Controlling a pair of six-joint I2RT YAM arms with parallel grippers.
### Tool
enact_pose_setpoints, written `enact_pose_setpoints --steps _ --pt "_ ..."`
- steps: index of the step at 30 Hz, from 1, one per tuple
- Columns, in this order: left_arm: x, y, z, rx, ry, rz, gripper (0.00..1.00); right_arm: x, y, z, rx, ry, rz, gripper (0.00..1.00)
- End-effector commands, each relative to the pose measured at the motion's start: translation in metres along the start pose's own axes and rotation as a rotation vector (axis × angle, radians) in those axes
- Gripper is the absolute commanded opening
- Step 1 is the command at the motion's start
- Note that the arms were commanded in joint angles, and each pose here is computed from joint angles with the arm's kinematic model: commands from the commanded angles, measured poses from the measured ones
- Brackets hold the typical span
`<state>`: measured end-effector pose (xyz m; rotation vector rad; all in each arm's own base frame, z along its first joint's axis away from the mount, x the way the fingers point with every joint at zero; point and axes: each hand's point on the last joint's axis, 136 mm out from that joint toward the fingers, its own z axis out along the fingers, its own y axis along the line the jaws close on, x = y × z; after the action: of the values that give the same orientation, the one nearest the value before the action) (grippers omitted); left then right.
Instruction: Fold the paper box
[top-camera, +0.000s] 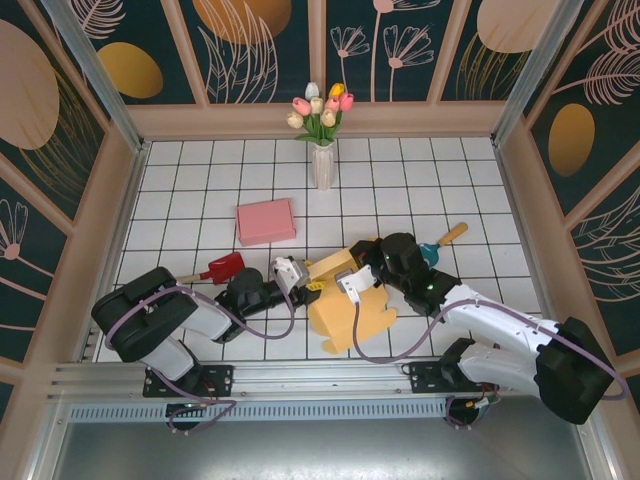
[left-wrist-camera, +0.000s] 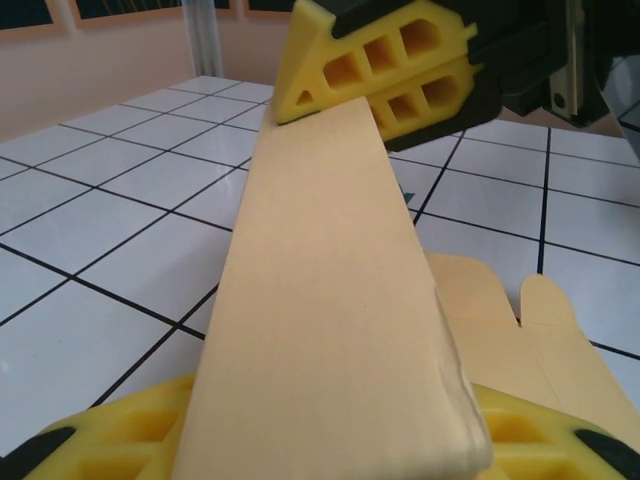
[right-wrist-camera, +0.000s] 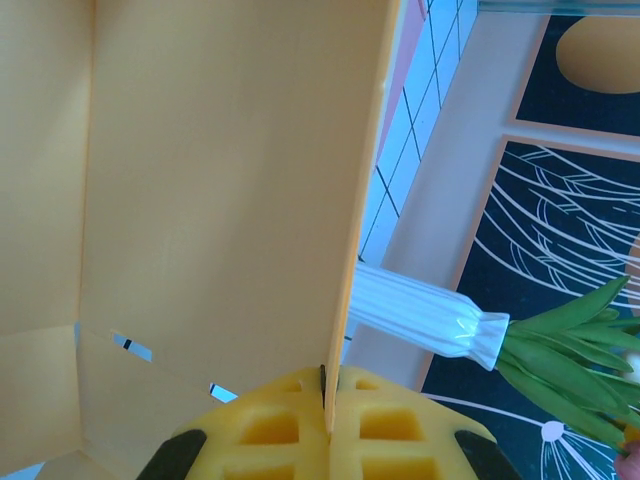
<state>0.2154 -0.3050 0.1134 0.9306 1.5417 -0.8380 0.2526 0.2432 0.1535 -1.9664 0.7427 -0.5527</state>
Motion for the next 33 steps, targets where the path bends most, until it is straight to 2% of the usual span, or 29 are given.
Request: enact_pose_setpoints --steps 1,9,11,17,23,25,27,30,33 --pt "-0.001 0.007 0.001 -0.033 0.006 -0.028 0.44 -0.007 0.008 0.000 -0.018 -0.027 -0.012 0.00" --pt "0.000 0.026 0.002 -0.135 0.027 -0.088 0.37 -0.006 0.009 -0.001 -0.015 -0.025 -0.025 0.00" --pt "0.000 0.026 0.003 -0.139 0.032 -0.103 0.38 -0.006 0.010 -0.001 -0.018 -0.021 -0.026 0.00" --pt "-0.001 0.029 -0.002 -0.164 0.029 -0.112 0.32 -0.008 0.016 0.000 -0.039 -0.021 -0.027 0.00" --pt "-0.003 0.028 -0.005 -0.161 0.040 -0.120 0.51 -0.005 0.018 0.002 -0.046 -0.001 -0.020 0.00" --pt "-0.004 0.028 -0.007 -0.166 0.037 -0.116 0.52 -0.006 0.020 0.001 -0.050 -0.001 -0.020 0.00" --pt "-0.003 0.031 -0.008 -0.182 0.039 -0.115 0.49 -0.005 0.020 0.001 -0.050 0.003 -0.020 0.00" --pt "-0.003 0.034 -0.007 -0.198 0.042 -0.118 0.32 -0.005 0.021 0.000 -0.052 0.004 -0.018 0.00" --pt "-0.006 0.034 -0.008 -0.204 0.029 -0.121 0.30 -0.005 0.022 0.000 -0.056 0.004 -0.018 0.00"
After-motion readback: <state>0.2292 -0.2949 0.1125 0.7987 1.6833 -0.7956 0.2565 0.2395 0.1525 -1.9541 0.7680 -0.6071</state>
